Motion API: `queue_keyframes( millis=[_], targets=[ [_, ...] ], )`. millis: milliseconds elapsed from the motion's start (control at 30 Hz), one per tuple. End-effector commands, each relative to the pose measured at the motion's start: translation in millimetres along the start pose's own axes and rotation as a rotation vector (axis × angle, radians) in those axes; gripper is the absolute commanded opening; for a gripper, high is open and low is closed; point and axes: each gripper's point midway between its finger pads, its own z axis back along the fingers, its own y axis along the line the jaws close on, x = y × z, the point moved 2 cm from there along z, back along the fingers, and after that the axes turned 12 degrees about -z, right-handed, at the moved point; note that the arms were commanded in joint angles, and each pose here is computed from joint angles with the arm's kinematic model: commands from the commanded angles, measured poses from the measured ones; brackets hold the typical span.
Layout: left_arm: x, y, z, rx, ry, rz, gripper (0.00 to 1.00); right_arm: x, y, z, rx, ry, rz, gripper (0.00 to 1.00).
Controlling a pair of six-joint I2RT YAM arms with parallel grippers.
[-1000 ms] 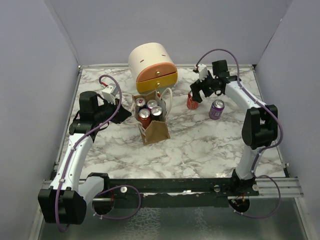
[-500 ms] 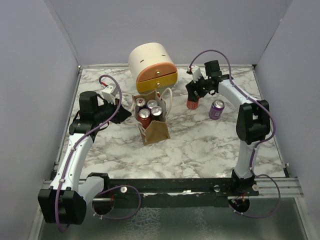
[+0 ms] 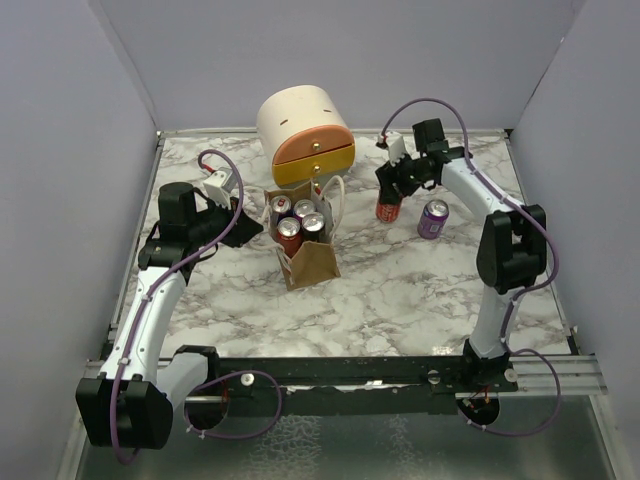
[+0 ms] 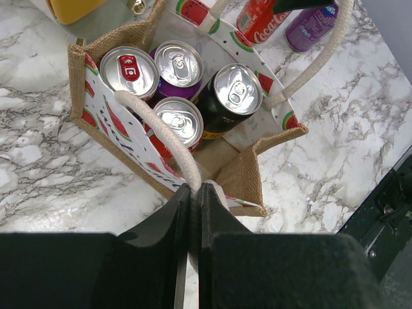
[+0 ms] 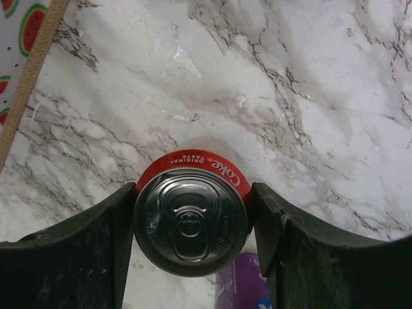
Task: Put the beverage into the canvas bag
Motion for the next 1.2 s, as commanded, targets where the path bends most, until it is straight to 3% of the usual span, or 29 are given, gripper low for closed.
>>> queue_keyframes(
  millis=[0, 667, 1167],
  targets=[
    [12, -9, 6, -0.026, -0.039, -0.036, 0.00, 44, 34, 52, 0.038, -0.155, 0.070, 0.24],
    [7, -3, -3, -0.023, 0.004, -0.027, 0.00, 63, 105, 123, 0.023, -0.283, 0.207, 0.07],
    [7, 1, -9, -0.027, 0.008, -0.020, 0.00, 117, 210, 187, 0.206, -0.480, 0.427, 0.01]
  ],
)
